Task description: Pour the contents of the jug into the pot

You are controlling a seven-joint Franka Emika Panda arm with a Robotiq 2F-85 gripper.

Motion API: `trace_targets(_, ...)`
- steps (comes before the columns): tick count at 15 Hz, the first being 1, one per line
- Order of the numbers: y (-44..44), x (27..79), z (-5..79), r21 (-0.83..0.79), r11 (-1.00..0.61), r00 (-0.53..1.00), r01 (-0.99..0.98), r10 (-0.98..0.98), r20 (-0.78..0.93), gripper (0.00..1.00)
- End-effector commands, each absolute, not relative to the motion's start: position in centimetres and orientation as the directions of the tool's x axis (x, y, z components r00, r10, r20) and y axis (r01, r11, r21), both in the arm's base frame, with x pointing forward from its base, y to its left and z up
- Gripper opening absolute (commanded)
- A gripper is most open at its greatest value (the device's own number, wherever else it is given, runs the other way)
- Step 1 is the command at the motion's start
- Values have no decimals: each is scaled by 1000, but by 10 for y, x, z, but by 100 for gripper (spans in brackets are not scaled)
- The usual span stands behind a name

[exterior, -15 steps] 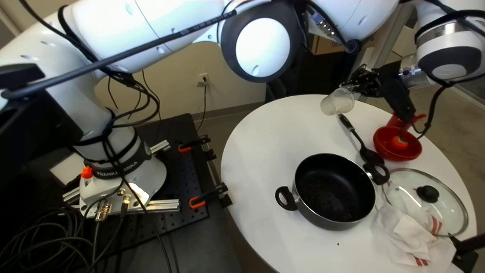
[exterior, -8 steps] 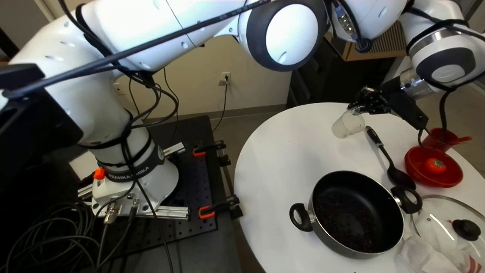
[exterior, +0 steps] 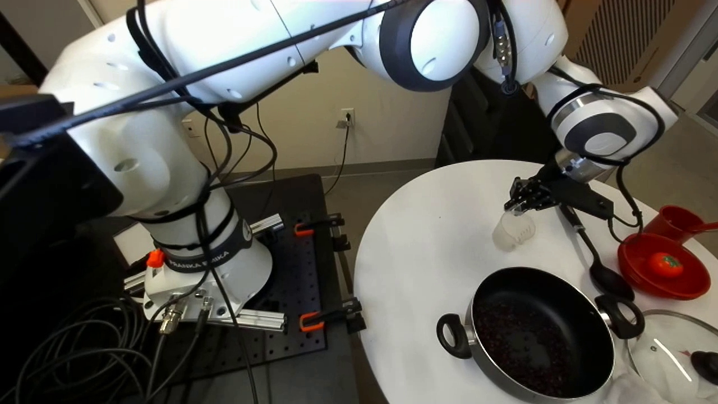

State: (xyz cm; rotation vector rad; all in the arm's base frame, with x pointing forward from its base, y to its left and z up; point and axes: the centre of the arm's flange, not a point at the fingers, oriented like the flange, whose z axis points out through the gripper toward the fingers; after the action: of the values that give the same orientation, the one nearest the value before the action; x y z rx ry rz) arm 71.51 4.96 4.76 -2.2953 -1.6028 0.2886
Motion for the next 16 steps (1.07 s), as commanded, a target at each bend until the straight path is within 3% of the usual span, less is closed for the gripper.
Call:
trace_targets(1, 58, 675, 27, -269, -251, 240, 930, 968, -74, 7)
trace_targets(7, 68, 676, 34, -95, -155, 137, 983, 975, -174, 7)
trace_targets(11, 80, 679, 41, 115, -36, 64, 993, 968, -243, 7)
trace_targets(16, 79, 683, 66, 174, -126, 152, 977, 978, -146, 7)
